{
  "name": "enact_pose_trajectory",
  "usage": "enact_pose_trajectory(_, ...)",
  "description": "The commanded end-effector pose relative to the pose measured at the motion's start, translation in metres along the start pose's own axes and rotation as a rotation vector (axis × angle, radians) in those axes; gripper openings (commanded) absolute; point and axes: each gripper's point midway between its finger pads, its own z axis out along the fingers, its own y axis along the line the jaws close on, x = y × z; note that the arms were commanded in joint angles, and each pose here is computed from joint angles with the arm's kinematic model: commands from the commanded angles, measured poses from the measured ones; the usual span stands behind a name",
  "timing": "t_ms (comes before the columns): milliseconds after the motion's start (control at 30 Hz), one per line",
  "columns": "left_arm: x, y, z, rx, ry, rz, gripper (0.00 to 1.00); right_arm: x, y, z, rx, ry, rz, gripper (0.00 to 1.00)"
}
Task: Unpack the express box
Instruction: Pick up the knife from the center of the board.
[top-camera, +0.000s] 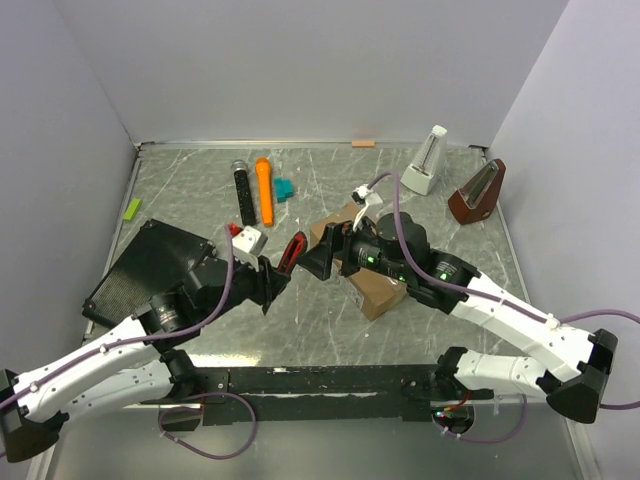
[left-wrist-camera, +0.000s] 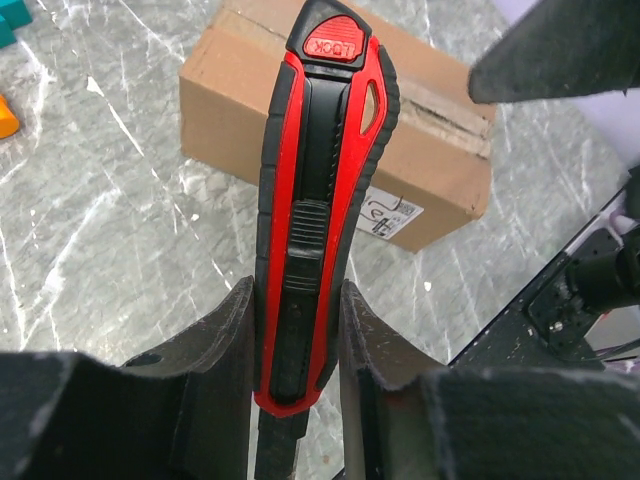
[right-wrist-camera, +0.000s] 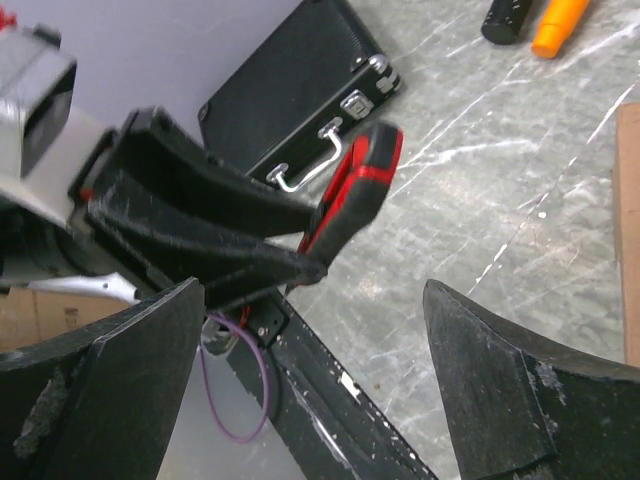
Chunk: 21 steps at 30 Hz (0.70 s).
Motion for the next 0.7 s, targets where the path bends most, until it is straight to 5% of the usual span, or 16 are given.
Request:
enact_pose_trajectory(0, -0.030, -0.010, -0.003, -0.017, -0.088, 0.032, 0.01, -0.022, 0.006, 0.003, 0.015, -0.055, 0.020, 0.93)
enact_pose_trajectory(667, -0.033, -0.041, -0.009, 0.010, -0.239, 0.129, 0.01, -0.016, 0.004, 0.031, 0.020, -0.030, 0.094, 0.83)
